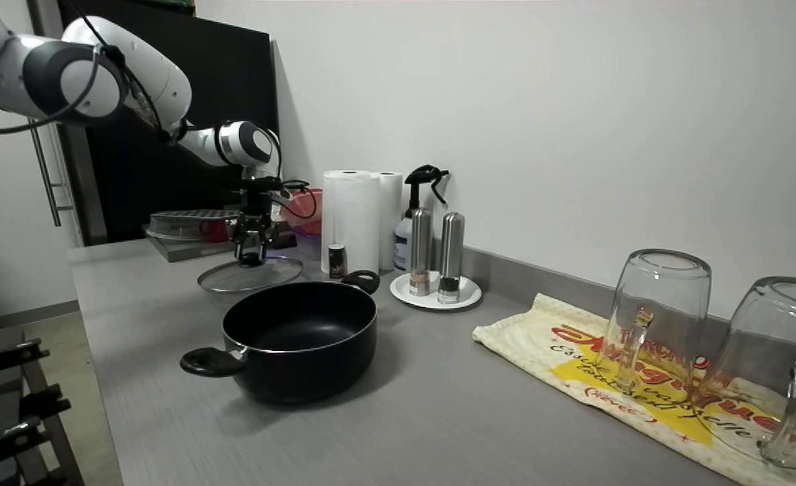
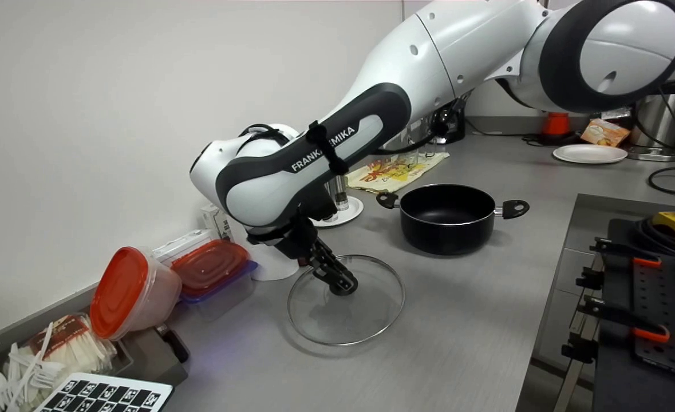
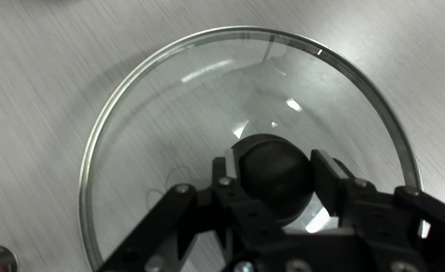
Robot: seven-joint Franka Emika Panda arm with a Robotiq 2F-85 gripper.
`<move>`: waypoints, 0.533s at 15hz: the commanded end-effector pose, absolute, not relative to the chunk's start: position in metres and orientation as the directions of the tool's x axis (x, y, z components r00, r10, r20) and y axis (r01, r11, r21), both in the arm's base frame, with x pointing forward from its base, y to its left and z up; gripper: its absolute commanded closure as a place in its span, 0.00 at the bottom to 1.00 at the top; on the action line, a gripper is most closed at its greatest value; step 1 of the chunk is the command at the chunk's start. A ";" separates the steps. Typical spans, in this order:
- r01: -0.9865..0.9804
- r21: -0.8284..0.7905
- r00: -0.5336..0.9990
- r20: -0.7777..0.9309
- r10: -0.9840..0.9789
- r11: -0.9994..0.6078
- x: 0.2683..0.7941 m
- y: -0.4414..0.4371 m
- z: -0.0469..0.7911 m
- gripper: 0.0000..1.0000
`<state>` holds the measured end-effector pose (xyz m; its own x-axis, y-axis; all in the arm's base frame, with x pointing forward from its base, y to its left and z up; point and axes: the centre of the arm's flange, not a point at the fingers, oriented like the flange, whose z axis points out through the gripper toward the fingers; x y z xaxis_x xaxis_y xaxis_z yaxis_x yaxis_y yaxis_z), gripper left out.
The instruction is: Remove the glass lid from the black pot
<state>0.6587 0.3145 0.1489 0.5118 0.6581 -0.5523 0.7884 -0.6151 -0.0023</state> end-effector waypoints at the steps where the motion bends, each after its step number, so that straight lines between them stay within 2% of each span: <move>1: 0.766 -0.058 0.518 -0.534 0.669 -0.640 0.688 0.323 0.159 0.75; 8: 0.725 -0.114 0.544 -0.509 0.667 -0.679 0.692 0.323 0.140 0.75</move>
<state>0.6662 0.3106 0.1412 0.5445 0.6683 -0.5069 0.7415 -0.6660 -0.0816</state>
